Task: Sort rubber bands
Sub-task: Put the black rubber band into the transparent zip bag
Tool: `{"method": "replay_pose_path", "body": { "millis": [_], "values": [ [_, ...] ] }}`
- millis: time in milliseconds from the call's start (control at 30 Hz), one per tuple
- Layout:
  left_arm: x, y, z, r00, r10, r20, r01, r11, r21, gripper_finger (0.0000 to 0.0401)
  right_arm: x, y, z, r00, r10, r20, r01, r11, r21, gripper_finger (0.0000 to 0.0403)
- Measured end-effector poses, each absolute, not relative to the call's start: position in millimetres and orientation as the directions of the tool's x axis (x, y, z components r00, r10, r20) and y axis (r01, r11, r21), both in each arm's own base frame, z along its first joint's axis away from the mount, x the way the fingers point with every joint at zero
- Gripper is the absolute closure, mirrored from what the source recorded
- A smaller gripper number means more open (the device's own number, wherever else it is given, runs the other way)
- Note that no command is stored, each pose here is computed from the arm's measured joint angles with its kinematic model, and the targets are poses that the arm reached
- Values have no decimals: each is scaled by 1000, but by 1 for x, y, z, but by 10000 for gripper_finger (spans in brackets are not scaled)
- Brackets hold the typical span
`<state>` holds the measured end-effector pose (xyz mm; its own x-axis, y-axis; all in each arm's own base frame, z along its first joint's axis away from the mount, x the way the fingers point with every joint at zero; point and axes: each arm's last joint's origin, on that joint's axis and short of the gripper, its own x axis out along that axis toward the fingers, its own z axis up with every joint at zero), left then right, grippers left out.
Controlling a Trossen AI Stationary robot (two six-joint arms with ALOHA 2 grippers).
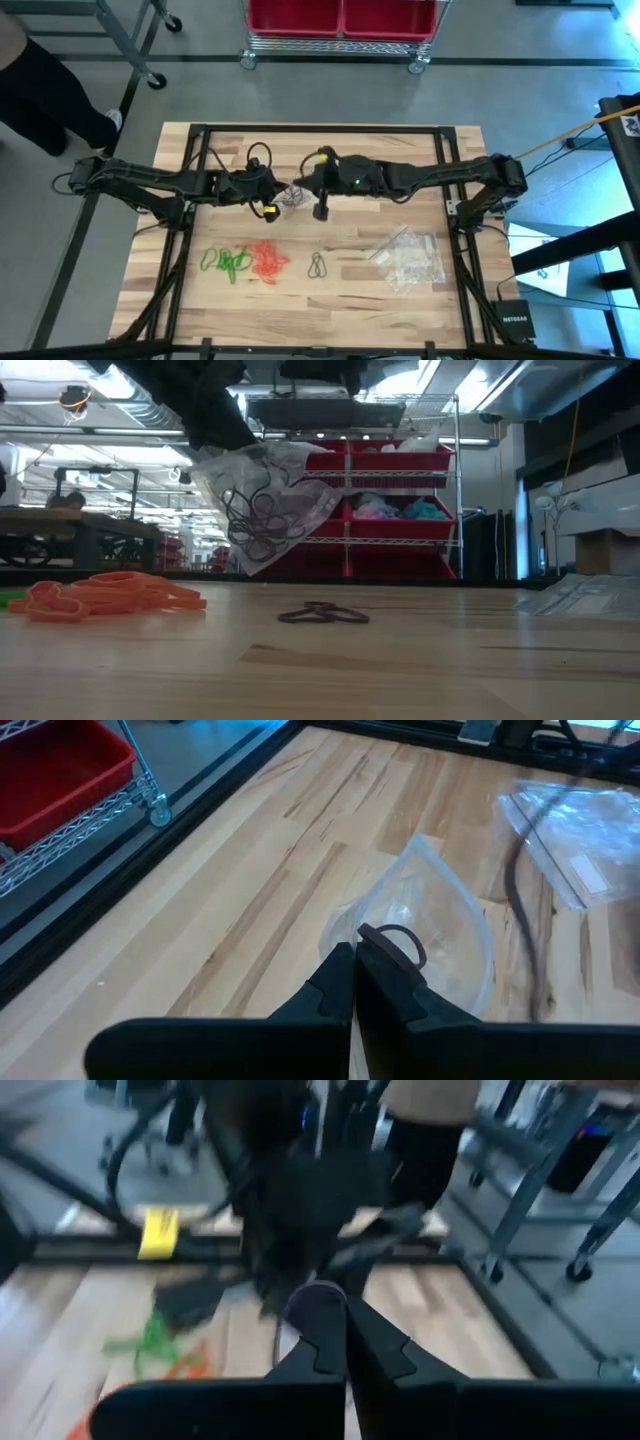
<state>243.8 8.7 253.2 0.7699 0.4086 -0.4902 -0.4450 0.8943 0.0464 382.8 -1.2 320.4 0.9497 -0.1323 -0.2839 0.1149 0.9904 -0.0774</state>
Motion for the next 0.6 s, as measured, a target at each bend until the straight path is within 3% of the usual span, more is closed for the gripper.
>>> {"method": "replay_pose_path", "body": {
  "millis": [233,600],
  "values": [
    [244,9,253,770,409,-490,-445,894,46,401,385,-18,334,974,-175,-146,168,984,-59,403],
    [244,9,253,770,409,-489,-445,894,46,401,385,-38,341,974,-215,-77,212,976,-45,403]
  ]
}}
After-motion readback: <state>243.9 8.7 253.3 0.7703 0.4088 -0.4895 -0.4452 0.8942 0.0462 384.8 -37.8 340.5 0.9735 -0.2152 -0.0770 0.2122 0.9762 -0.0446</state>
